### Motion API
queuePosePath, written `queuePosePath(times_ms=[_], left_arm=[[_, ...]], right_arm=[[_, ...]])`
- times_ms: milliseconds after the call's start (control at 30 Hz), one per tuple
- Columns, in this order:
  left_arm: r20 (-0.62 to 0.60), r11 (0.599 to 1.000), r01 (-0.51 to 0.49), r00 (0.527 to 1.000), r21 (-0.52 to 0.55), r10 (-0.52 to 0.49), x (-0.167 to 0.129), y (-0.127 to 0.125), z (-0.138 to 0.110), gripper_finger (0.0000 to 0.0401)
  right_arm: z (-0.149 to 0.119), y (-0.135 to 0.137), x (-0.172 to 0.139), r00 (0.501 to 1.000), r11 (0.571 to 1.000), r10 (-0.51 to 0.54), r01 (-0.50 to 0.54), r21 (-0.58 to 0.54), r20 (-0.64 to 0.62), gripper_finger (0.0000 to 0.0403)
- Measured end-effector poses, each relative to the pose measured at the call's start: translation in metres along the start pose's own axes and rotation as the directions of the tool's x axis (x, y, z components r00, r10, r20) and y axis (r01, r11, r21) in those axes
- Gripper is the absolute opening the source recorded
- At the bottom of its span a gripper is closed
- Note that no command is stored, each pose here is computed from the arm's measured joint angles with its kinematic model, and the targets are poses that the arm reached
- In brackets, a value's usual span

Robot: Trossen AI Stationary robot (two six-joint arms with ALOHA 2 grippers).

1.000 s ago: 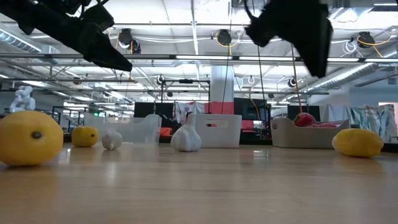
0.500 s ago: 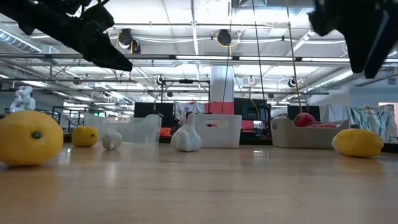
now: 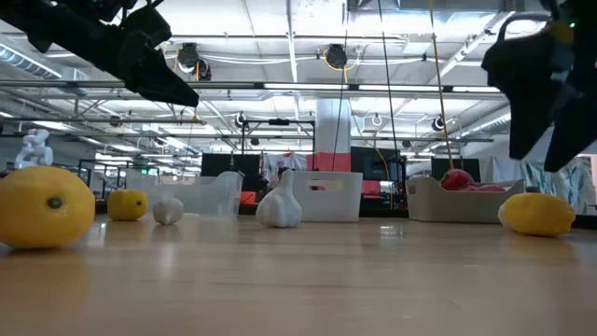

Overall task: Sort produce into baskets
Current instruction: Put the yellow lemon into the white bin

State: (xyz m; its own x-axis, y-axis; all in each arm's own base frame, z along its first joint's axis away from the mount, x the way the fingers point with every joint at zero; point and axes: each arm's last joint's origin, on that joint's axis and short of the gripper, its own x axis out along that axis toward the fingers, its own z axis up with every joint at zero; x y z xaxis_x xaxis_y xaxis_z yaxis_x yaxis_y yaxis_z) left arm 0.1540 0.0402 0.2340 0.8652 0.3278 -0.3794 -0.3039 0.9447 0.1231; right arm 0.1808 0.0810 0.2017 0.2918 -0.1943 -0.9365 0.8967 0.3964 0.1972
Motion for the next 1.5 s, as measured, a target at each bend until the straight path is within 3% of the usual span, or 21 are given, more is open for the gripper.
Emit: queuePosePath(times_ms=[300, 533, 833, 1067, 1267, 1500], left_arm=[[0.0, 1.0, 0.0, 1.0, -0.001, 0.0, 0.0, 0.0, 0.0, 0.0255], [-0.001, 1.0, 0.0, 1.0, -0.001, 0.0, 0.0, 0.0, 0.0, 0.0255], [-0.001, 1.0, 0.002, 1.0, -0.001, -0.002, 0.0, 0.0, 0.0, 0.0255], [0.001, 1.0, 0.004, 1.0, -0.001, -0.004, 0.0, 0.0, 0.0, 0.0255], [0.001, 1.0, 0.004, 1.0, -0.001, -0.004, 0.0, 0.0, 0.0, 0.0255], [0.002, 1.0, 0.004, 1.0, -0.002, -0.004, 0.0, 0.0, 0.0, 0.0255]], right_arm=[[-0.008, 0.006, 0.026, 0.991, 0.992, -0.125, 0.126, -0.029, 0.042, 0.0286], [-0.013, 0.01, 0.055, 0.965, 0.96, -0.255, 0.26, -0.101, 0.063, 0.0286], [-0.015, 0.013, 0.077, 0.941, 0.936, -0.33, 0.336, -0.107, 0.072, 0.0281], [-0.011, 0.013, 0.077, 0.942, 0.939, -0.326, 0.332, -0.092, 0.076, 0.0248], [-0.009, 0.018, 0.075, 0.945, 0.939, -0.32, 0.327, -0.111, 0.072, 0.0196], [-0.003, 0.038, 0.063, 0.964, 0.954, -0.258, 0.265, -0.141, 0.07, 0.0151]])
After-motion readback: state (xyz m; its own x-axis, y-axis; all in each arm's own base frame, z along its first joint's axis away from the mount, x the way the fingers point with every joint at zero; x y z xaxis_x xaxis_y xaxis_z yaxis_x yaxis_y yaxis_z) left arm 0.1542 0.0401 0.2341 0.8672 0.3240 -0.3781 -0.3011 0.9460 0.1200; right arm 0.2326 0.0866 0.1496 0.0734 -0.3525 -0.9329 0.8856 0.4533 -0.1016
